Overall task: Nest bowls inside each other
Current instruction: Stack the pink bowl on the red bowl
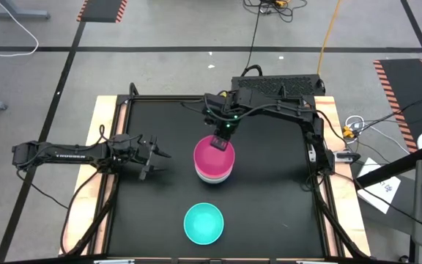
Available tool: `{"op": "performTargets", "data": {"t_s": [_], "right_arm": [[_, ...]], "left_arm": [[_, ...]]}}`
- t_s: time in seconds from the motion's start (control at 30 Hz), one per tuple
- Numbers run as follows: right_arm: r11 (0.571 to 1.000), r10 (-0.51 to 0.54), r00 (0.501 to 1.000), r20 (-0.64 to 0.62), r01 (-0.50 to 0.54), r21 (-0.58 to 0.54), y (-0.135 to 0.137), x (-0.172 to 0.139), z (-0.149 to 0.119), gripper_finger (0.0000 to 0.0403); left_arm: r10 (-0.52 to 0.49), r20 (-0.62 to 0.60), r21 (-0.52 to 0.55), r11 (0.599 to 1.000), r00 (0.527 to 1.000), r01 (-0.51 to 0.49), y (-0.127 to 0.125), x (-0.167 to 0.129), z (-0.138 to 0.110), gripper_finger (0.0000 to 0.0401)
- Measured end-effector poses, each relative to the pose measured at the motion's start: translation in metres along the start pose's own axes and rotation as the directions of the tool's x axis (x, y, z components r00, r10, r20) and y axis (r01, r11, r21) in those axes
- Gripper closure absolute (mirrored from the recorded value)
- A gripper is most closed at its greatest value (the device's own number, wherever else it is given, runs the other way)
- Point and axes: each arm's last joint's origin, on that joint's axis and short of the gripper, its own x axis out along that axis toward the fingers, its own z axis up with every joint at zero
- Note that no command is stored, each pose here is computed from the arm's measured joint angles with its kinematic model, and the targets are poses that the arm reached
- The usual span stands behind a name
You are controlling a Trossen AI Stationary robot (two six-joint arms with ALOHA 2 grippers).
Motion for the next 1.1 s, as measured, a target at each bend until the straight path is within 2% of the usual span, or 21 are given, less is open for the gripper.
{"op": "performTargets", "data": {"t_s": [0.17,0.53,0.83,1.1], "right_arm": [[0.999,0.042,0.999,-0.012,-0.042,-0.001,-0.0014,-0.0004,0.0000,0.0393],[0.999,0.039,0.999,-0.025,-0.038,0.023,-0.0026,-0.0003,-0.0011,0.0397],[0.999,0.026,0.996,-0.089,-0.022,0.047,-0.0039,0.0038,-0.0053,0.0400],[0.999,0.031,0.997,-0.065,-0.028,0.042,-0.0031,0.0037,-0.0032,0.0397]], "left_arm": [[0.000,0.000,0.002,1.000,1.000,0.000,0.0000,0.0000,0.0000,0.0164],[0.000,0.001,-0.002,1.000,1.000,0.000,0.0000,0.0000,0.0001,0.0164],[0.000,0.001,0.000,1.000,1.000,0.000,0.0000,0.0000,0.0001,0.0164],[0.000,0.001,0.001,1.000,1.000,0.000,0.0000,0.0000,0.0001,0.0164]]}}
